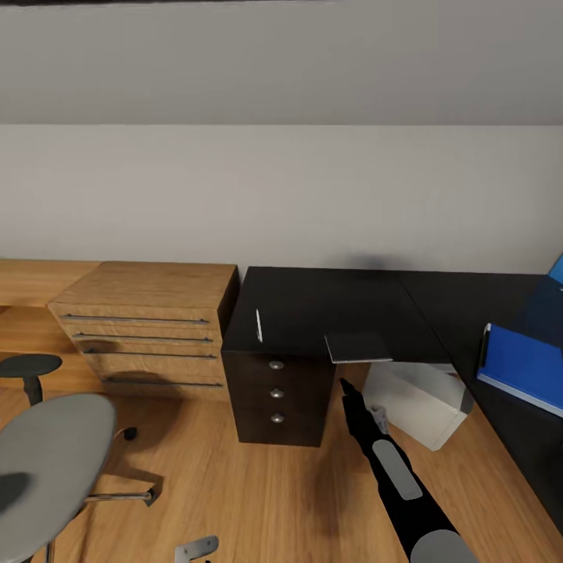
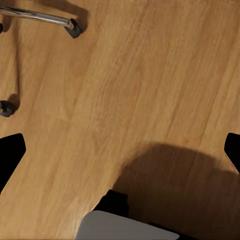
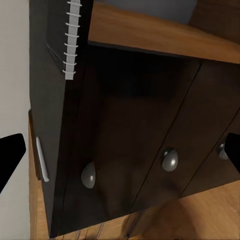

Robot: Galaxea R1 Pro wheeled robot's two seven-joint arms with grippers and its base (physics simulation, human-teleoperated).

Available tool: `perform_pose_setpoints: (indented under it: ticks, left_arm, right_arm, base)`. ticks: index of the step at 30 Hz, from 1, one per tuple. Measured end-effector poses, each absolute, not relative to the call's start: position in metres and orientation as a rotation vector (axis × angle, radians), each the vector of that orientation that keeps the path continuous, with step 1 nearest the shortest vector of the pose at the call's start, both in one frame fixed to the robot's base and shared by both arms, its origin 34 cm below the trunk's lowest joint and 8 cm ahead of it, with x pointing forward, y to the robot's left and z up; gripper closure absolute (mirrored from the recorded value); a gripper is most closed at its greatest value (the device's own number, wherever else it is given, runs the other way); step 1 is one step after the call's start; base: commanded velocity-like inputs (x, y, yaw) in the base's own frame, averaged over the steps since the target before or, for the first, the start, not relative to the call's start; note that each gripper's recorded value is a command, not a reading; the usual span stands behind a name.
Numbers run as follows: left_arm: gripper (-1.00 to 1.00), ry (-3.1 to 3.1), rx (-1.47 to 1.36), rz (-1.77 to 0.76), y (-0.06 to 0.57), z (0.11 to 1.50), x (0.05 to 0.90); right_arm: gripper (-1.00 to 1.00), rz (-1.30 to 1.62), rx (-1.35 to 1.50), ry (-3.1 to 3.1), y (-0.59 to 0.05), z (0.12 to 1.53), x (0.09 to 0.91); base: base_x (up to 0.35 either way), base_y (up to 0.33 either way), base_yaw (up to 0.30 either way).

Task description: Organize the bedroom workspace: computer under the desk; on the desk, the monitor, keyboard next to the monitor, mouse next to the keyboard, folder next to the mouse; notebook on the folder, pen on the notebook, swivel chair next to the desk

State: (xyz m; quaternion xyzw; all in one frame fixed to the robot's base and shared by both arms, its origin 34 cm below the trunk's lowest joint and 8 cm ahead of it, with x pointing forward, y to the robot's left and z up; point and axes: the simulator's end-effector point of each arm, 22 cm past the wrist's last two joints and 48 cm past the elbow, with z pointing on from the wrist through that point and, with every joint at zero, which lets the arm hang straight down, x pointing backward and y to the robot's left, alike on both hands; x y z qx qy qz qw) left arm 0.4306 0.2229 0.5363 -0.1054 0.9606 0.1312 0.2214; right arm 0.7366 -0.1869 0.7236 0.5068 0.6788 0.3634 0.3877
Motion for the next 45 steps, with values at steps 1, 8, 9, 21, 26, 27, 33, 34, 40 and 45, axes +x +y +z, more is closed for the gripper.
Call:
perform_pose_setpoints:
  ticks: [1,8,9,21,26,27,33,34,40,45]
  left_arm:
    - [-1.0,2.655,-0.291,0.363,0.223,0.536,0.431]
    - [-1.0,2.655,-0.287,0.362,0.222,0.536,0.431]
    - [-1.0,2.655,-0.287,0.361,0.222,0.536,0.431]
    - [-1.0,2.654,-0.273,0.361,0.22,0.536,0.431]
    - [-1.0,2.654,-0.274,0.362,0.221,0.536,0.431]
    - [-1.0,2.654,-0.274,0.362,0.221,0.536,0.431]
    - [-1.0,2.654,-0.274,0.362,0.221,0.536,0.431]
    - [-1.0,2.654,-0.274,0.362,0.221,0.536,0.431]
    - [-1.0,2.649,-0.276,0.362,0.222,0.537,0.431]
    - [-1.0,2.636,-0.287,0.359,0.222,0.538,0.434]
  right_arm:
    - [-1.0,0.925,1.289,1.727,-0.187,0.724,0.737]
    - [-1.0,0.924,1.29,1.727,-0.187,0.724,0.737]
    - [-1.0,0.924,1.29,1.726,-0.187,0.724,0.737]
    - [-1.0,0.916,1.299,1.714,-0.194,0.723,0.737]
    - [-1.0,0.891,1.359,1.669,-0.216,0.72,0.737]
    - [-1.0,0.888,1.366,1.663,-0.219,0.72,0.737]
    - [-1.0,0.877,1.378,1.653,-0.227,0.719,0.736]
    - [-1.0,0.876,1.378,1.653,-0.228,0.719,0.736]
    - [-1.0,0.872,1.378,1.653,-0.231,0.719,0.736]
    - [-1.0,0.87,1.378,1.653,-0.232,0.719,0.736]
  base:
    - [0.273,0.0,0.0]
    - [0.168,0.0,0.0]
    - [0.139,0.0,0.0]
    - [0.139,0.0,0.0]
    - [0.026,0.0,0.0]
    - [0.009,0.0,0.0]
    - [0.067,0.0,0.0]
    - [0.02,0.0,0.0]
    - [0.13,0.0,0.0]
    - [0.04,0.0,0.0]
